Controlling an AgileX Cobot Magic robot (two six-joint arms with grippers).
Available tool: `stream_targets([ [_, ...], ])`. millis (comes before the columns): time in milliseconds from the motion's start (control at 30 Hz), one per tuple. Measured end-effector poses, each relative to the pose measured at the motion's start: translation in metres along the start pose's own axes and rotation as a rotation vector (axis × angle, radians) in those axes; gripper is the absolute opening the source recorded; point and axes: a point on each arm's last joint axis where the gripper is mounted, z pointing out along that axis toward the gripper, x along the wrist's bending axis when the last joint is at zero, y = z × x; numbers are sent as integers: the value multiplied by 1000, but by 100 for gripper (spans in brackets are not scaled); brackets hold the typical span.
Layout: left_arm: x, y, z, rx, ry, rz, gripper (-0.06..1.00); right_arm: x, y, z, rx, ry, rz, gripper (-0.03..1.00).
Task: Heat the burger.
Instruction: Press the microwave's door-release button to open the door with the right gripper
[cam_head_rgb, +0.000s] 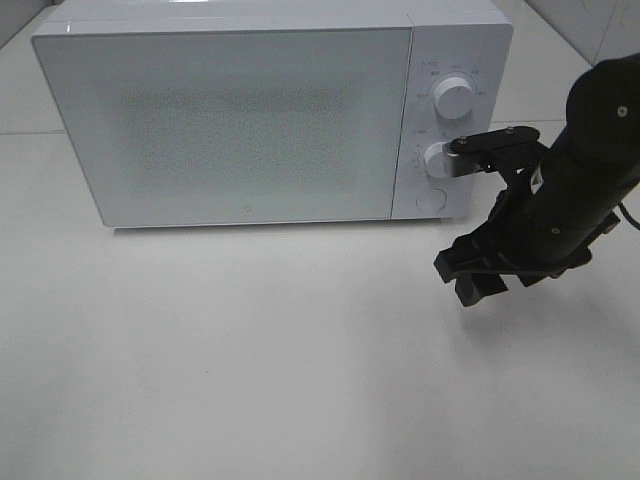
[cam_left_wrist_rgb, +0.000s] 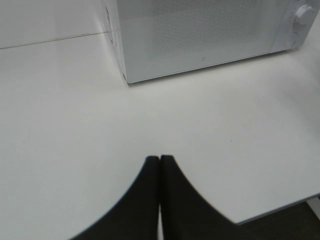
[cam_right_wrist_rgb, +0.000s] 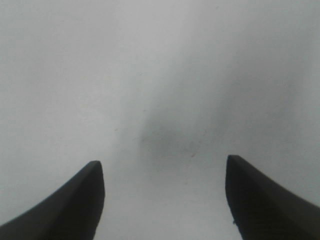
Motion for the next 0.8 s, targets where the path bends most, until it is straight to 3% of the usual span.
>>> stream_targets([
  [133,0,0,0,0,0,0,0,5,5,-9,71,55,29,67],
  [433,0,0,0,0,0,0,0,-3,12,-20,137,61,72,67],
  [600,0,0,0,0,0,0,0,-45,7,-27,207,32,240,67],
  [800,0,0,0,0,0,0,0,-84,-5,-45,218,-2,406,67],
])
